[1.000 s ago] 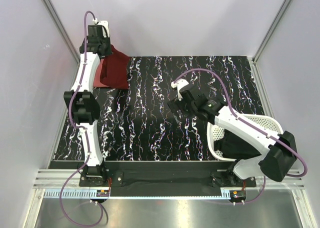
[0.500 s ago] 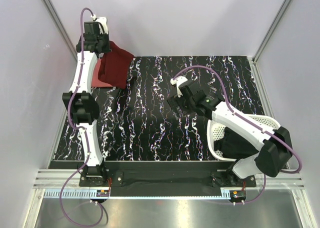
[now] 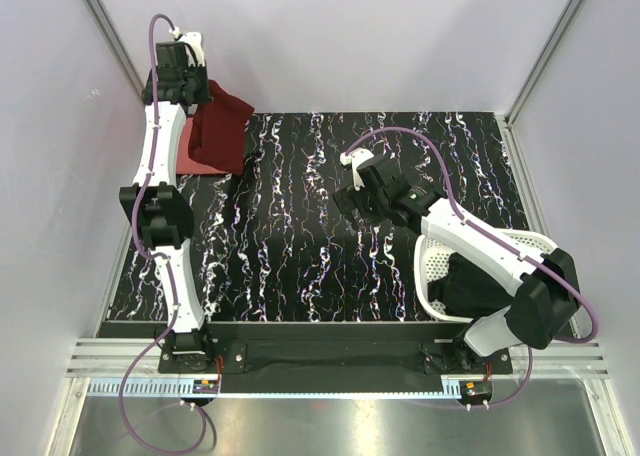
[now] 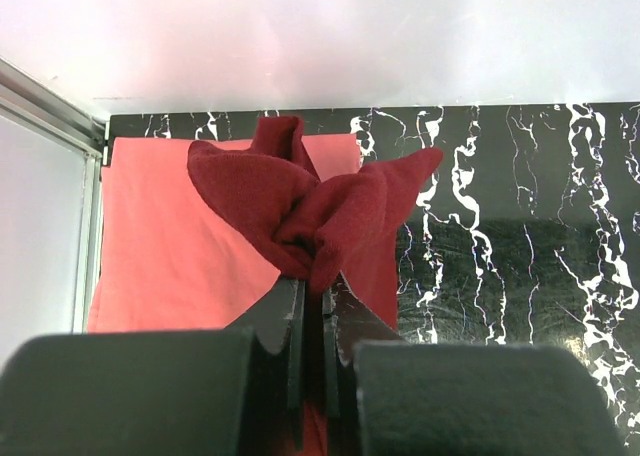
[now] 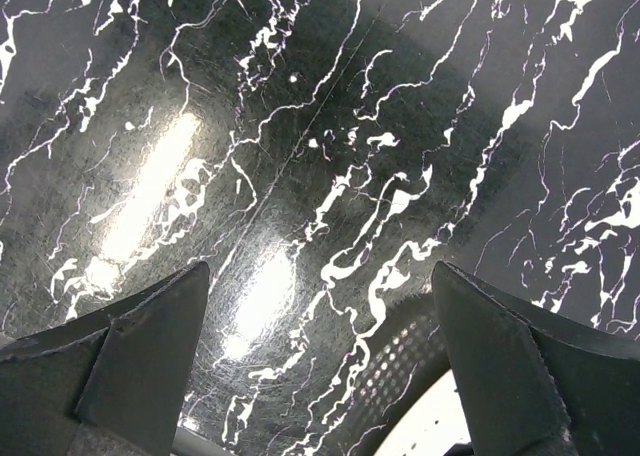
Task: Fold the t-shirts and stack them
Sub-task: Neatly place the folded tshirt to the corner
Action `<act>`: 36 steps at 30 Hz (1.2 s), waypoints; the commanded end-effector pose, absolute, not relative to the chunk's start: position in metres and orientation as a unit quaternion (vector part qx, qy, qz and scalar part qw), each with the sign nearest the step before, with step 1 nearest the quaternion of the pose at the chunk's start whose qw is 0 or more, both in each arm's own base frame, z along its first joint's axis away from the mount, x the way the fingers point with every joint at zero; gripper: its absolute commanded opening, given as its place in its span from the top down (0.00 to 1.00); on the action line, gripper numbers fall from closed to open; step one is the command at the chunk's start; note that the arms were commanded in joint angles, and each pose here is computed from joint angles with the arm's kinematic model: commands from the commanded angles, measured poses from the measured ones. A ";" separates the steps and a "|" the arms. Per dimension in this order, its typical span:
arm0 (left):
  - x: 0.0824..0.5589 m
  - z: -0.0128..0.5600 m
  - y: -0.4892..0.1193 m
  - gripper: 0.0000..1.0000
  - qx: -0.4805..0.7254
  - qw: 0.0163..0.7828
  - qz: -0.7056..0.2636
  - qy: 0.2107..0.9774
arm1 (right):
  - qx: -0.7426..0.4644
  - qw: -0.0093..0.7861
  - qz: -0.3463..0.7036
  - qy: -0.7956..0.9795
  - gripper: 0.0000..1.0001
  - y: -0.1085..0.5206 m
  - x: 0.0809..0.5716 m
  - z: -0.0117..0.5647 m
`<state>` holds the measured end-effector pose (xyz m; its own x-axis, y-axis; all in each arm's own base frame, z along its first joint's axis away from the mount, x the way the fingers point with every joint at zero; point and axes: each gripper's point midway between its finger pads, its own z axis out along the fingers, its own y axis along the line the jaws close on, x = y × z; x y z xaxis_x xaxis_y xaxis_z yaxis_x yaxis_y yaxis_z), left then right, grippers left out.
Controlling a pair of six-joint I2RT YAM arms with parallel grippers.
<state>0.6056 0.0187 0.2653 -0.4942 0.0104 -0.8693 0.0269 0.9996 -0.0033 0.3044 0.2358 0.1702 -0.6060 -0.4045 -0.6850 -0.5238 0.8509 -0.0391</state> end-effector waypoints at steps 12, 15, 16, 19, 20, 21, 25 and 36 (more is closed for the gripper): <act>0.637 0.296 0.032 1.00 0.044 0.573 0.009 0.818 | -0.246 0.376 0.086 0.889 0.00 0.239 0.326 0.184; 0.642 0.288 0.034 1.00 0.047 0.571 0.011 0.820 | -0.246 0.367 0.083 0.893 0.00 0.239 0.329 0.180; 0.644 0.283 0.036 1.00 0.049 0.567 0.016 0.822 | -0.246 0.368 0.082 0.893 0.00 0.239 0.331 0.181; 0.645 0.282 0.048 1.00 0.042 0.569 0.029 0.821 | -0.245 0.361 0.080 0.896 0.00 0.240 0.336 0.178; 0.646 0.281 0.050 1.00 0.042 0.569 0.028 0.821 | -0.242 0.360 0.081 0.898 0.00 0.240 0.337 0.177; 0.646 0.282 0.056 1.00 0.039 0.571 0.030 0.820 | -0.242 0.355 0.083 0.899 0.00 0.242 0.338 0.174; 0.650 0.276 0.072 1.00 0.030 0.572 0.026 0.819 | -0.235 0.355 0.087 0.901 0.00 0.245 0.347 0.174; 0.667 0.251 0.082 1.00 0.043 0.578 -0.002 0.815 | -0.224 0.346 0.095 0.906 0.00 0.258 0.362 0.174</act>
<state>0.6460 0.0851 0.2095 -0.4776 0.0314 -0.8780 0.0273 0.9994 0.0209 0.3554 0.2504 0.1609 -0.6653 -0.3671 -0.6501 -0.4735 0.8807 -0.0127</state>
